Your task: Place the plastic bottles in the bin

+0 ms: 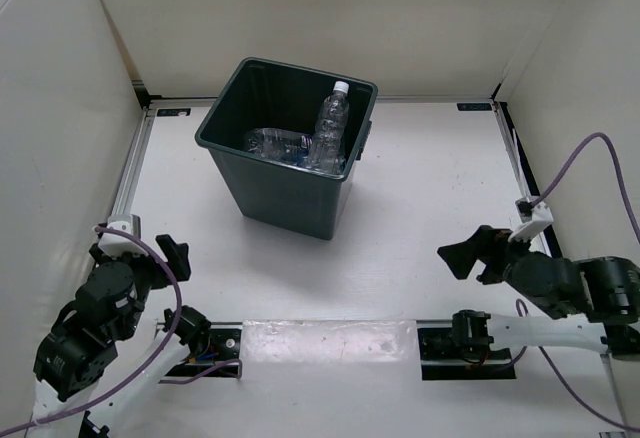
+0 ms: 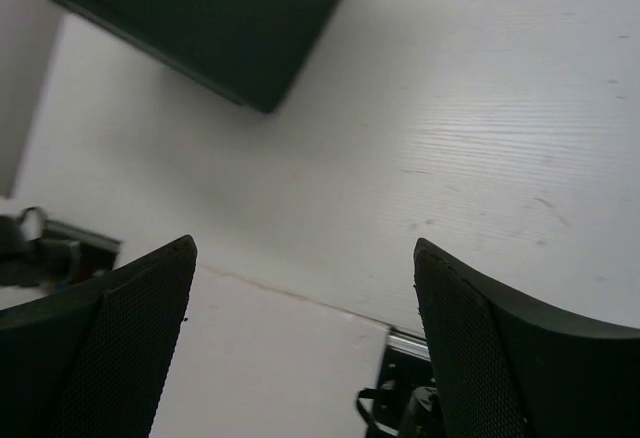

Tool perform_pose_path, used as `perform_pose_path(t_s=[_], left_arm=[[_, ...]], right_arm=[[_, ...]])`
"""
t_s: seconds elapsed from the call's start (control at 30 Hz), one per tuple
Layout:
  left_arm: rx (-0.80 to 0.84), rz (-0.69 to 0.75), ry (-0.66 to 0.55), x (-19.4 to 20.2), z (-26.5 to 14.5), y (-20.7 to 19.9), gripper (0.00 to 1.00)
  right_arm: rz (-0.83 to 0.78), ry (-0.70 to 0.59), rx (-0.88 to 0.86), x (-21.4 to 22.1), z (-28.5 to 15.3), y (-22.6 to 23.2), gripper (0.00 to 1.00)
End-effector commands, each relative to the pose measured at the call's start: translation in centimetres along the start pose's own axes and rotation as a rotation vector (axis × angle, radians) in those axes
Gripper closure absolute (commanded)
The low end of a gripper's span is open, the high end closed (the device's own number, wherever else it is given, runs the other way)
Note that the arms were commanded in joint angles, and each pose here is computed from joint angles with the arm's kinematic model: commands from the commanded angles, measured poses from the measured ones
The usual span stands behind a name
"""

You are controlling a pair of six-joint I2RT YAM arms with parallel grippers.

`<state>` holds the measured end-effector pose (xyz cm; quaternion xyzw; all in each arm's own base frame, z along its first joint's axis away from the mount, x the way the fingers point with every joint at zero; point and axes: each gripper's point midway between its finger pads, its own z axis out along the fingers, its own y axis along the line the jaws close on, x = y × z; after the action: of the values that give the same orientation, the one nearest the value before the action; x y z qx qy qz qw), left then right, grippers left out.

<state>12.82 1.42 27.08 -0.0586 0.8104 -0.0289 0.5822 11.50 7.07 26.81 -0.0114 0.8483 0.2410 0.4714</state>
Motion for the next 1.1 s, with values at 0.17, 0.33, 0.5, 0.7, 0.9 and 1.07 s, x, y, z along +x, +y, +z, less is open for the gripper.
perform_pose_path(t_s=[0.17, 0.33, 0.5, 0.7, 0.9, 1.07], left_arm=[[0.023, 0.037, 0.049, 0.3, 1.2, -1.4, 0.0], [0.057, 0.034, 0.033, 0.4, 1.3, -1.9, 0.0], [0.099, 0.074, -0.005, 0.9, 2.1, -2.5, 0.0], [0.113, 0.143, -0.013, 2.0, 3.9, -3.2, 0.0], [0.137, 0.15, 0.025, 2.4, 4.0, -3.8, 0.0], [0.107, 0.116, 0.0, 2.3, 3.8, -3.2, 0.0]], right_arm=[[0.036, -0.038, 0.052, -0.2, -1.2, -6.4, 0.1], [0.01, -0.058, 0.096, -0.3, -1.1, -5.6, 0.1], [-0.075, -0.042, 0.132, 0.0, -0.2, -3.6, 0.1], [-0.09, -0.028, 0.214, 0.1, 0.4, -3.6, 0.1], [-0.093, -0.018, 0.214, 0.3, 0.2, -3.9, 0.1], [-0.061, -0.024, 0.234, 0.1, -0.2, -4.8, 0.1]])
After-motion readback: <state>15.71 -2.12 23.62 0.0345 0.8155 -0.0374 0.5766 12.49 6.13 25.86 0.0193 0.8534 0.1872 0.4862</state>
